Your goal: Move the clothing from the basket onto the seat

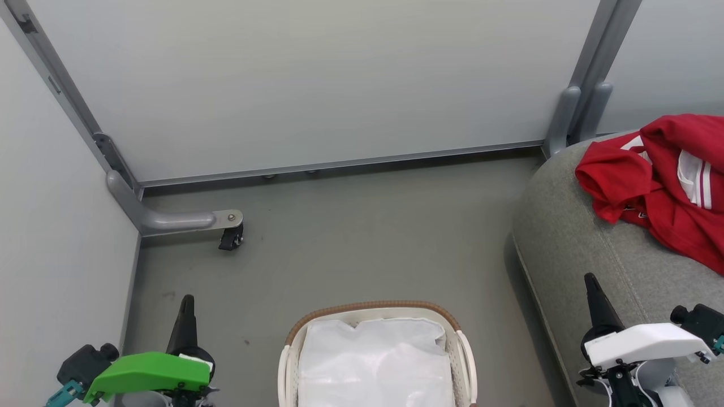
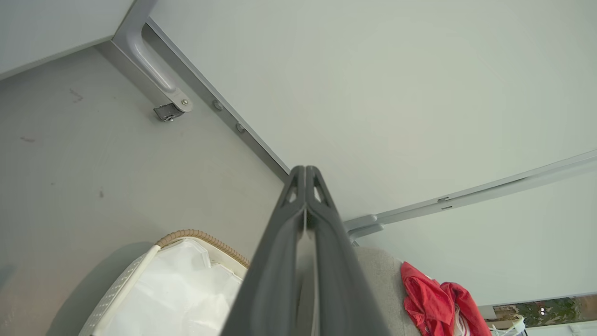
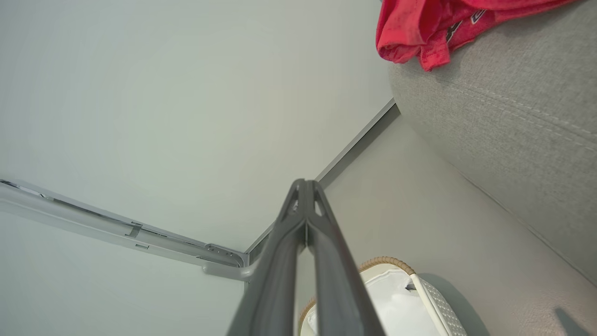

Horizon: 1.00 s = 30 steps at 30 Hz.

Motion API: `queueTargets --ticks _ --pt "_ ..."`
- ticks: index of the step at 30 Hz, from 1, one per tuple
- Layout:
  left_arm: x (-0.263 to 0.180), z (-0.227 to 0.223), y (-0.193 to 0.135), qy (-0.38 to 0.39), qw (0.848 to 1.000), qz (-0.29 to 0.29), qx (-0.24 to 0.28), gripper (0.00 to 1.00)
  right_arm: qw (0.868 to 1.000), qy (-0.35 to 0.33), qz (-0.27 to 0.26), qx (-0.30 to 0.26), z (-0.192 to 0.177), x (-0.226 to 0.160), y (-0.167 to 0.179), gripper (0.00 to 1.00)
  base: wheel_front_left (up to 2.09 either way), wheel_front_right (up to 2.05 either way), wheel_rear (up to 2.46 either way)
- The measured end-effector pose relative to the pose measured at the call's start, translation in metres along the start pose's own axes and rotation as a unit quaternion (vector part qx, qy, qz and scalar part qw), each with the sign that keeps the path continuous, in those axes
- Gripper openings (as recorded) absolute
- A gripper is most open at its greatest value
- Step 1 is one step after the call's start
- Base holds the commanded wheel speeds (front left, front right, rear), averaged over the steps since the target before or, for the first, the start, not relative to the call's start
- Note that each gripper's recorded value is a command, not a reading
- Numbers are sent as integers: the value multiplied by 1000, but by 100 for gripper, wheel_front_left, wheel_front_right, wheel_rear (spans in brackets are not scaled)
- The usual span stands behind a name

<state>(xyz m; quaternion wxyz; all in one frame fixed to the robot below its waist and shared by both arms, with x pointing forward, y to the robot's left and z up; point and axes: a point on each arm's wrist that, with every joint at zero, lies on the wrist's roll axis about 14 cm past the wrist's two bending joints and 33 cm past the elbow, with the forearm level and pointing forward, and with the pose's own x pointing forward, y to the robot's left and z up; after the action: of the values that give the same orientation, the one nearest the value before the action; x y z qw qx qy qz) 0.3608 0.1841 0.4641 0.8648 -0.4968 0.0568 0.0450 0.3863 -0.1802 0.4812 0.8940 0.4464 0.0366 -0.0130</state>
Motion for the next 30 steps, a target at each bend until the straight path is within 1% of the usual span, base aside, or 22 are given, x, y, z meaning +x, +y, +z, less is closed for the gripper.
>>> queueTargets --ticks 12,30 --pt "4 7 -4 -2 998 -7 -56 0 998 -2 -1 67 4 0 0 0 0 0 0" --pt "10 16 -11 -5 991 -21 -130 0 988 -7 7 156 13 1 3 0 0 0 0"
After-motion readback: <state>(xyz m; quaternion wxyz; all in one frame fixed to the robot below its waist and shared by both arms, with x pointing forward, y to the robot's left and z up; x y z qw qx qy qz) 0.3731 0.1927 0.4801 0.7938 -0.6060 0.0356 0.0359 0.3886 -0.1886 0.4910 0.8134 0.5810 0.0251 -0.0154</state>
